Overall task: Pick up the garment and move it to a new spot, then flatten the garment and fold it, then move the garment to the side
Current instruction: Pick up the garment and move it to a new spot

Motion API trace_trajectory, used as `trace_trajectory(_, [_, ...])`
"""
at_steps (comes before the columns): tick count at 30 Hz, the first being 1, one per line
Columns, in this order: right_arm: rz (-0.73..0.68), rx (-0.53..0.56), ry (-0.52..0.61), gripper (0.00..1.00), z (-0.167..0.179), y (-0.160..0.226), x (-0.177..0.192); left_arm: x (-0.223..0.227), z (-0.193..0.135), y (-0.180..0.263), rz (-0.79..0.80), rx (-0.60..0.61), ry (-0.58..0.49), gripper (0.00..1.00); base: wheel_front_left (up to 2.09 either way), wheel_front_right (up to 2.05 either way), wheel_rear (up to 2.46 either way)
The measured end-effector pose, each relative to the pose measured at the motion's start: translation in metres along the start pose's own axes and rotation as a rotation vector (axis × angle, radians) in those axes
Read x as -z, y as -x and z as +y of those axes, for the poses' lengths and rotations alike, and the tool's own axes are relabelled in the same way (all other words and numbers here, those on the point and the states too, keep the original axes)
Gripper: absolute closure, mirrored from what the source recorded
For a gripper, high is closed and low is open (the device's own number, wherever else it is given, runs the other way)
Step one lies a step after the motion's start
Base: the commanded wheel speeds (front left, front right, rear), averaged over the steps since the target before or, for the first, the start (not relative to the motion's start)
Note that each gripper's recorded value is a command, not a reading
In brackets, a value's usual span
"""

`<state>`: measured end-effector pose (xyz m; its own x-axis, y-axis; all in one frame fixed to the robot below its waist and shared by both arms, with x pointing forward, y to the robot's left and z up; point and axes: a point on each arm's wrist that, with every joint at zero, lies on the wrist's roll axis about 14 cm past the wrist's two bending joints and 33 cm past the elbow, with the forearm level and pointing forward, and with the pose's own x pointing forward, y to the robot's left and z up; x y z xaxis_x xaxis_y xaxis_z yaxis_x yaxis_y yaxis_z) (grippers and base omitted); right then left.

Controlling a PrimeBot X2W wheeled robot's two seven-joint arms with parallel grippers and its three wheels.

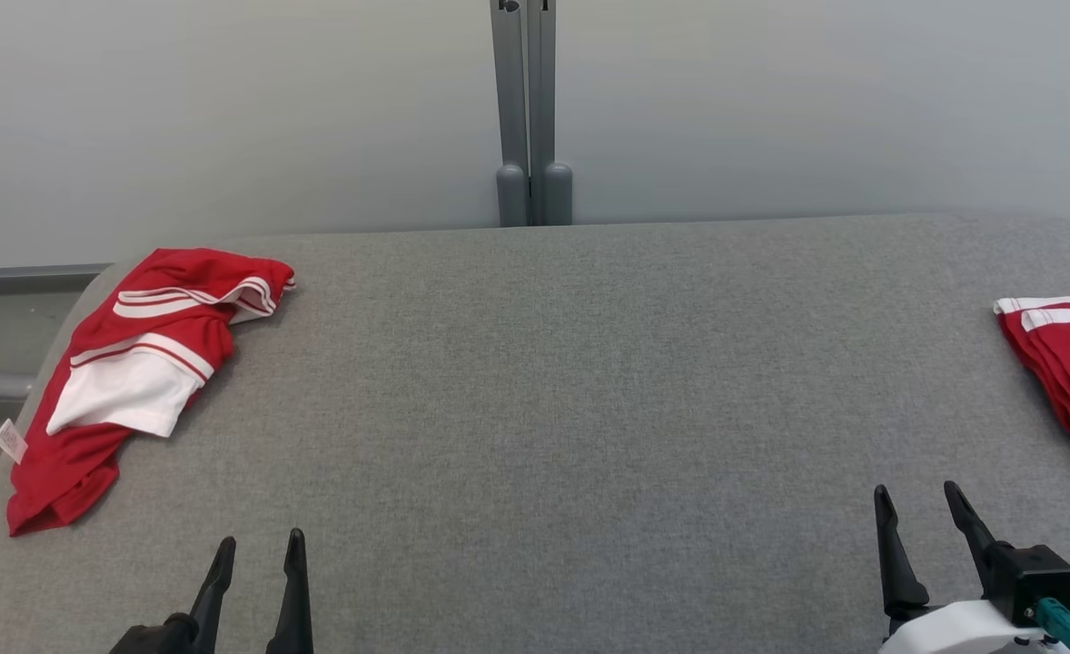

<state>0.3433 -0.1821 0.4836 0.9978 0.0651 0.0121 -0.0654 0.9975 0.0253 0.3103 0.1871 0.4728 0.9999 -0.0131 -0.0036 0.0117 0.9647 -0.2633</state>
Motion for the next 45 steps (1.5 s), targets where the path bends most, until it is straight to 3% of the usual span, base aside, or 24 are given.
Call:
trace_trajectory(13, [0.012, -0.043, -0.002, 0.0, 0.012, -0.009, 0.003, -0.006, 0.003, 0.004, -0.021, -0.014, 0.002, 0.0, 0.0, 0.0, 0.0])
trace_trajectory(25, [-0.011, -0.34, -0.021, 0.0, 0.114, -0.048, -0.006, -0.023, 0.065, 0.054, -0.086, -0.233, -0.012, 0.0, 0.0, 0.0, 0.0])
trace_trajectory(33, [0.023, -0.419, -0.023, 0.0, 0.141, -0.051, 0.005, -0.029, 0.079, 0.069, -0.108, -0.297, -0.002, 0.0, 0.0, 0.0, 0.0])
trace_trajectory(38, [0.009, -0.42, -0.007, 0.0, 0.142, -0.06, 0.003, -0.058, 0.065, 0.032, -0.179, -0.211, 0.012, 0.0, 0.0, 0.0, 0.0])
trace_trajectory(45, [-0.136, -0.472, 0.049, 0.0, 0.159, -0.115, -0.031, -0.103, 0.062, -0.062, -0.18, -0.05, -0.045, 0.0, 0.0, 0.0, 0.0])
